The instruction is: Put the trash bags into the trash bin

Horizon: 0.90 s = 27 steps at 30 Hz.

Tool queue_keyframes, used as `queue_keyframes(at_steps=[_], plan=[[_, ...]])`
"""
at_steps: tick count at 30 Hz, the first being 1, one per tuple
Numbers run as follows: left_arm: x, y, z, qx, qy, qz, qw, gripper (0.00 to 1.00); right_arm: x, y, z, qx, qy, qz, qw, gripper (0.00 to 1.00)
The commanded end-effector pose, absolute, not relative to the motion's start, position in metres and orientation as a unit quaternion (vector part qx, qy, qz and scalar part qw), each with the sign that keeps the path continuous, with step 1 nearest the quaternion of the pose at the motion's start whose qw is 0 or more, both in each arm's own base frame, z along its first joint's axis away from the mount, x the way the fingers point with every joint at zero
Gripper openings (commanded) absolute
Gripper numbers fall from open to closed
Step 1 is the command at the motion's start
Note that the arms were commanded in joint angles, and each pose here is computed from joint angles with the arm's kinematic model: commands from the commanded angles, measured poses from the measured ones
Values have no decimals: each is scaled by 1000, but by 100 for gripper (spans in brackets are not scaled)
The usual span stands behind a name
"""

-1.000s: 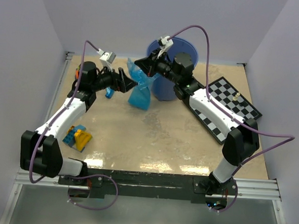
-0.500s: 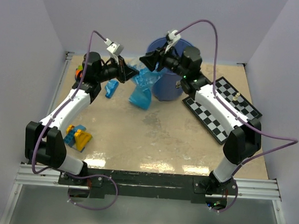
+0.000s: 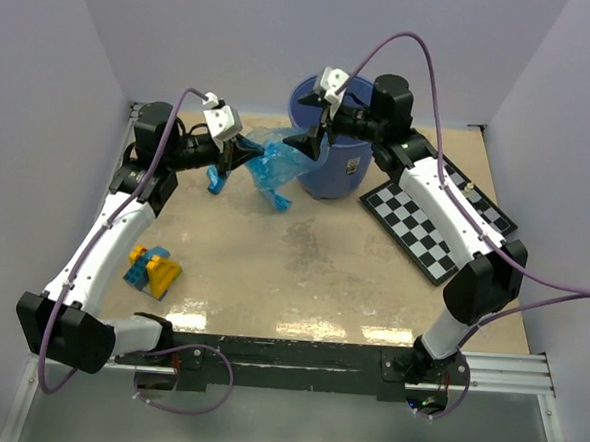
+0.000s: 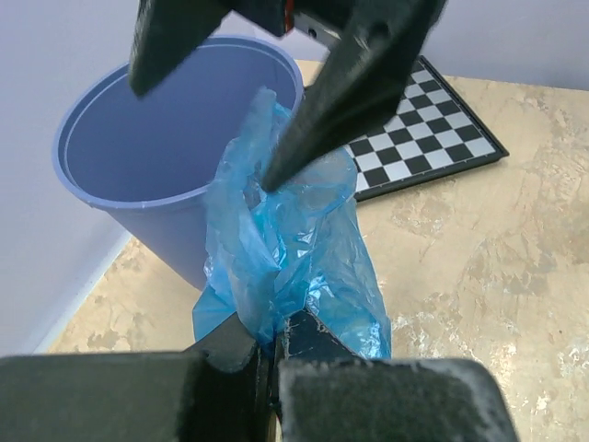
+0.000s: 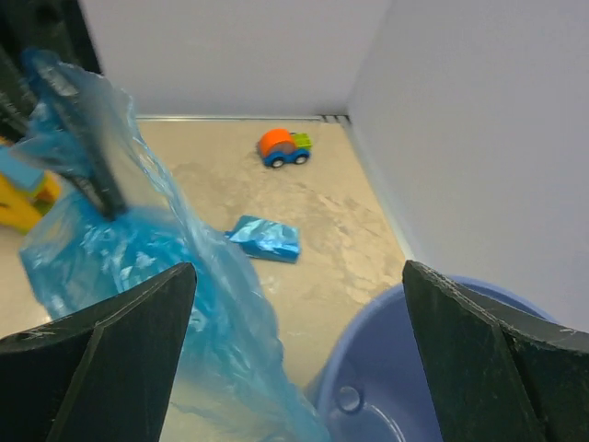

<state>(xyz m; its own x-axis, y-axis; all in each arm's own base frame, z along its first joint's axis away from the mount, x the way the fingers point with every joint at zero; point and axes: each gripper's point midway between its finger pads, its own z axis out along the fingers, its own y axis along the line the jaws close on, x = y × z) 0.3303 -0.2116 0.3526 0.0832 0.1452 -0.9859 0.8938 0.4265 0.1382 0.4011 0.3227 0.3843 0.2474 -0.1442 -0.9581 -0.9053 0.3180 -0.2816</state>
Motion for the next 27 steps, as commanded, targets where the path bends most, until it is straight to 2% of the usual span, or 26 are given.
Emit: queue_keyframes(at_steps=[1, 4, 7, 9, 11, 12, 13, 14, 15, 21, 26, 27], plan=[[318, -207, 369, 488, 560, -280, 608, 0, 364, 345, 383, -559, 477, 329, 593, 98], [313, -205, 376, 503, 547, -266, 614, 0, 359, 356, 373, -559, 482, 332, 588, 97], [309, -202, 379, 513, 538, -251, 619, 0, 366, 362, 371, -535, 499, 335, 594, 88], [308, -199, 378, 519, 539, -238, 619, 0, 375, 364, 367, -519, 513, 336, 596, 69], [306, -195, 377, 523, 538, -220, 623, 0, 377, 366, 366, -512, 517, 342, 594, 57], [307, -194, 376, 525, 538, -214, 624, 0, 377, 366, 364, -514, 517, 343, 593, 46], [306, -191, 375, 525, 539, -204, 626, 0, 377, 367, 364, -515, 515, 344, 592, 34], [306, -189, 374, 523, 542, -198, 627, 0, 379, 367, 365, -513, 517, 342, 594, 14], [307, -186, 371, 520, 547, -188, 628, 0, 381, 366, 365, -506, 523, 338, 597, 0], [325, -157, 357, 460, 615, -119, 629, 0, 418, 337, 385, -414, 575, 252, 660, 0], [336, -136, 354, 401, 654, -81, 636, 9, 428, 318, 394, -369, 593, 216, 683, 0], [337, -134, 353, 389, 662, -78, 636, 17, 429, 316, 397, -360, 596, 212, 686, 0]])
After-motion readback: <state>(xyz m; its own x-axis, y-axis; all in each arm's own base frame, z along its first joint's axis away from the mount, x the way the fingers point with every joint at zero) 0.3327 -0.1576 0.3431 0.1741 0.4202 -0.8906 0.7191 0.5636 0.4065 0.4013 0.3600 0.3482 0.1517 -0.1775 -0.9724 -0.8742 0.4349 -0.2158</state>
